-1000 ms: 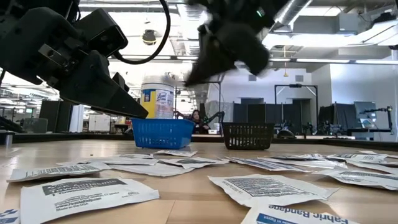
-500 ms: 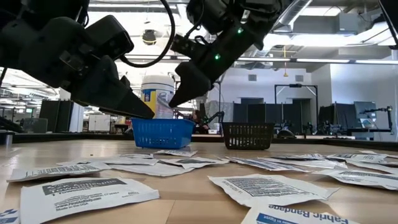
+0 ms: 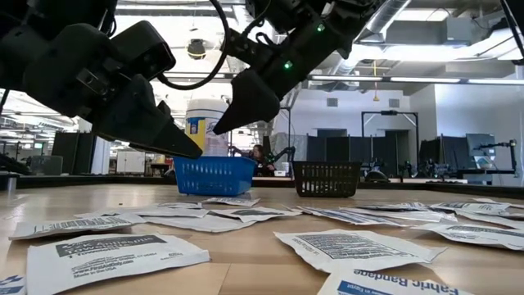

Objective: Pick & Place First Aid Supplies

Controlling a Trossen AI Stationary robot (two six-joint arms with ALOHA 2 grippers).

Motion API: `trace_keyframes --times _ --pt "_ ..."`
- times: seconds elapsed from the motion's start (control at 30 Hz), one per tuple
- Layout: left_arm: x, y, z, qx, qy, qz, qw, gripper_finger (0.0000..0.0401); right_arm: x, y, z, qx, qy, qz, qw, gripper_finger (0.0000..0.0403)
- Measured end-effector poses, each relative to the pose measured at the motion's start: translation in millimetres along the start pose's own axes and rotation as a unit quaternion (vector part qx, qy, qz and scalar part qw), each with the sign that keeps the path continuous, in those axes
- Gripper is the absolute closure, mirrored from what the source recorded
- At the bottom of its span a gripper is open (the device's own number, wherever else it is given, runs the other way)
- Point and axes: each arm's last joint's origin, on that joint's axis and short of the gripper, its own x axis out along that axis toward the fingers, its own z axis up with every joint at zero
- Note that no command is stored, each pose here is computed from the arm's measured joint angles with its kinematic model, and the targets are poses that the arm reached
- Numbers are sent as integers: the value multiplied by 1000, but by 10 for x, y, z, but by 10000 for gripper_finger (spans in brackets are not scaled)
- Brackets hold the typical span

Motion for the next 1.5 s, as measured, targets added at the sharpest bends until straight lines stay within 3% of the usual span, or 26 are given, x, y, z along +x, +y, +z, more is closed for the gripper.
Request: trace_keyframes --times 0.27,0.47,0.7,0.8,0.97,1.27,1.5 --pt "-2 -27 -7 -14 13 -42 999 309 -44 148 -13 24 18 20 999 267" --pt "-2 -32 -13 -46 20 -52 997 309 -176 533 -37 27 48 112 992 257" --pt "-27 -92 -94 -72 82 -125 986 309 -385 988 -39 -21 60 161 985 265" --pt "-40 -86 -163 -67 115 -113 985 309 -439 1095 -20 -54 46 172 983 271" --pt "-39 -41 -197 -58 118 -61 989 309 -461 1137 -1 -64 35 175 982 278" --pt "-103 -162 -271 -37 141 -80 986 309 -429 1076 -12 -35 46 169 984 280" --pt "-150 -234 -314 -16 141 -61 988 309 -429 1074 -13 -34 47 169 984 280"
